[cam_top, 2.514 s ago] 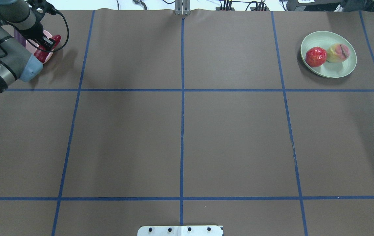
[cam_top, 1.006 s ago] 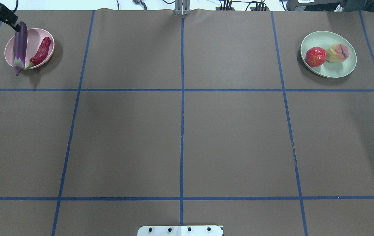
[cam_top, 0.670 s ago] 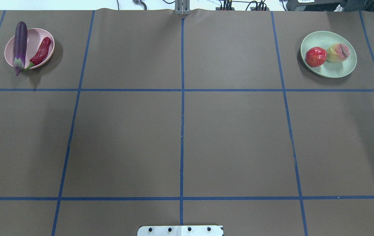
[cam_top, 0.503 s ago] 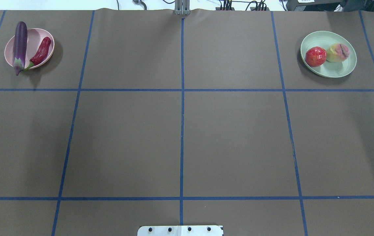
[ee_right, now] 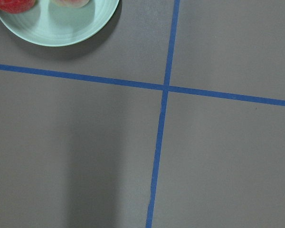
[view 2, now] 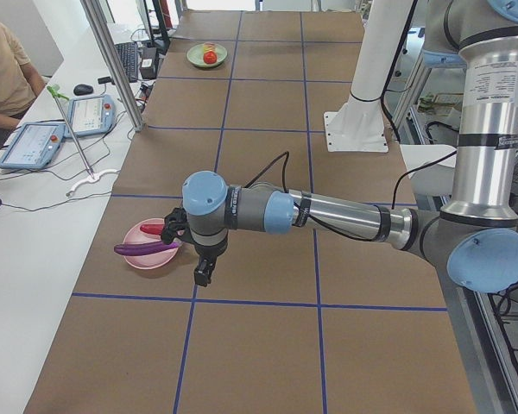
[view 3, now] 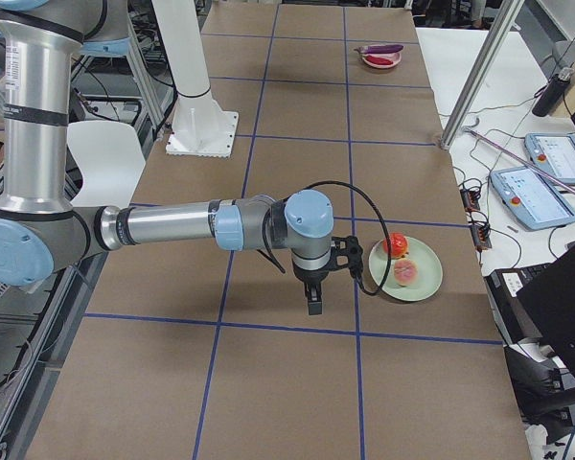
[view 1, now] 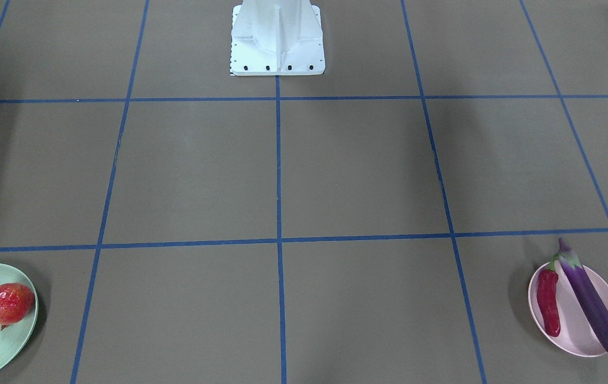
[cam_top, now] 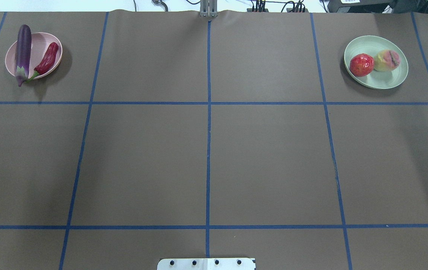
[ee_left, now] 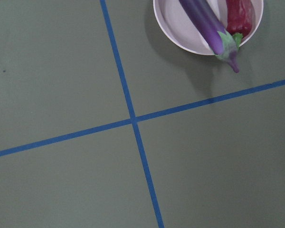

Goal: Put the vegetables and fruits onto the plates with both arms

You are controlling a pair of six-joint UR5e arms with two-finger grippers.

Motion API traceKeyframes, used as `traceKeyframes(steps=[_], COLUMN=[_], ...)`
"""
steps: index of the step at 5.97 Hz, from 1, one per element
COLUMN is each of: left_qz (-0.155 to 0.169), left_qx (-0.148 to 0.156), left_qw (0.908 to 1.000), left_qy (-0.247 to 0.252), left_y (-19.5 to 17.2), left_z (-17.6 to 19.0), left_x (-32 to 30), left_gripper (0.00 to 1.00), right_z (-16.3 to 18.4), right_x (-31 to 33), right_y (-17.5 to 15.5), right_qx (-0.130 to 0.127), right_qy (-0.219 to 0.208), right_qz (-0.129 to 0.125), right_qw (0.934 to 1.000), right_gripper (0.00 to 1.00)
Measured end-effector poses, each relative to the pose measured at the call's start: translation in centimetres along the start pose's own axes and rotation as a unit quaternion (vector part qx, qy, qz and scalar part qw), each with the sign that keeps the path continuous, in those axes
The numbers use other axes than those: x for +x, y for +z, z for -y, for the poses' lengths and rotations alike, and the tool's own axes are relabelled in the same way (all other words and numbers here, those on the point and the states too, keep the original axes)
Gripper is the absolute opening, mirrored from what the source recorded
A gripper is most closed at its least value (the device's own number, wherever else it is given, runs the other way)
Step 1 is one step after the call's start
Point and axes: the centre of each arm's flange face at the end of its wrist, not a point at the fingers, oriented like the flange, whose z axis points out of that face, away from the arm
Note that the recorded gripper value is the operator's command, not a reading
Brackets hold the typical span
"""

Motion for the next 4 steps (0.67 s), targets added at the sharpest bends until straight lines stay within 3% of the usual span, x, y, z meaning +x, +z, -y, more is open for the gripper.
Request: traceKeyframes(steps=[4], left_qz=[-0.007], left_qx=[-0.007], left_qw=[0.9999], left_qy=[-0.013], left_y=[0.9], left_z=[-2.5], left_x=[-1.0], left_gripper=[1.0], right_z=[-0.1], right_x=[0.1], right_y=[0.2], right_qx=[-0.002], right_qy=[0.002], right_qz=[0.001], right_qw=[1.0], right_gripper=[1.0])
